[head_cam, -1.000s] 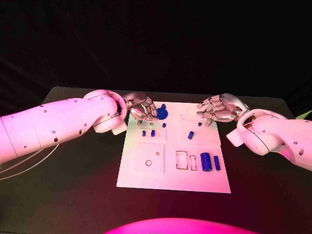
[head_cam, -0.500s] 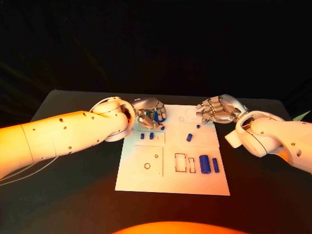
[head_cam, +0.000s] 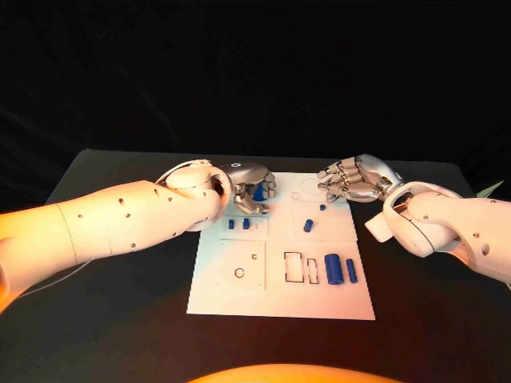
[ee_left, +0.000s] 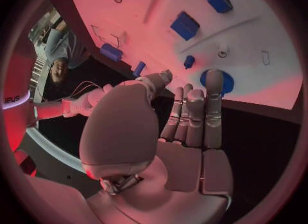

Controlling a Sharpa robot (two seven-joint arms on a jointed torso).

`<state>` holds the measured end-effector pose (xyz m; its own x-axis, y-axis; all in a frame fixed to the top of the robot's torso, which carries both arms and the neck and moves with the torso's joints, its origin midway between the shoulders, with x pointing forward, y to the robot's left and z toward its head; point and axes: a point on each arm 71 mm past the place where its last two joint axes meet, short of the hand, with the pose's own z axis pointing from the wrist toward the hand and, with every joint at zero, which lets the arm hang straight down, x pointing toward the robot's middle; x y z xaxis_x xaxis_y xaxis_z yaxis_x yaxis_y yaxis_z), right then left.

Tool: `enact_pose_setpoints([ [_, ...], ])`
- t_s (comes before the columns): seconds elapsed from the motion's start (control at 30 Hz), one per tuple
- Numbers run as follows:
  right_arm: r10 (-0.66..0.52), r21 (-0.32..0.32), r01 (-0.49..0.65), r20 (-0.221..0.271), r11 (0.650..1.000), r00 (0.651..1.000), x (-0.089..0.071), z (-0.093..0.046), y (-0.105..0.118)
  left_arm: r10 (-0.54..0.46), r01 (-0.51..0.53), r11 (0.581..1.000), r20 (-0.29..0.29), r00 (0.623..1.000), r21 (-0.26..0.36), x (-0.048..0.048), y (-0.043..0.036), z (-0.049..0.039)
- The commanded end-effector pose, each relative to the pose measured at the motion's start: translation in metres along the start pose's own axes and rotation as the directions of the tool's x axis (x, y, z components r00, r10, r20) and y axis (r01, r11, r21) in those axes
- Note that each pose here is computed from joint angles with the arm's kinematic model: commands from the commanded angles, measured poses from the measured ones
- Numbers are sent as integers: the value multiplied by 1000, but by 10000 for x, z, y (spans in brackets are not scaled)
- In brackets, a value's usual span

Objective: Assemble the parts on the task board

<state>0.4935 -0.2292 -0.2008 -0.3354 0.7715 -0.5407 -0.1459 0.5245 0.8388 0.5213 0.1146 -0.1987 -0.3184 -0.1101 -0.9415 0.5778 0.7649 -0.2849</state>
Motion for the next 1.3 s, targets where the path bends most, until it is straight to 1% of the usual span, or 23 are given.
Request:
enact_pose_setpoints([
  [0.03,6,-20,-6,-10,1000,1000,17,-1,19,63,-65,998,-69,996,-26,51,2,34],
  [0.2,7,-20,-7,-10,1000,1000,21,-1,22,82,-87,995,-106,991,-40,81,8,72],
  [0.33,7,-20,-8,-10,1000,1000,24,-2,25,90,-97,994,-121,989,-48,93,16,93],
  [0.57,8,-14,-8,-10,1000,1000,29,-2,24,94,-100,994,-110,989,-44,89,11,120],
  [1.0,8,-9,-8,-11,1000,1000,34,-3,25,96,-102,994,-117,988,-43,112,21,152],
  [1.3,9,-9,-9,-14,1000,1000,40,-2,28,91,-96,995,-133,987,-33,160,-4,172],
])
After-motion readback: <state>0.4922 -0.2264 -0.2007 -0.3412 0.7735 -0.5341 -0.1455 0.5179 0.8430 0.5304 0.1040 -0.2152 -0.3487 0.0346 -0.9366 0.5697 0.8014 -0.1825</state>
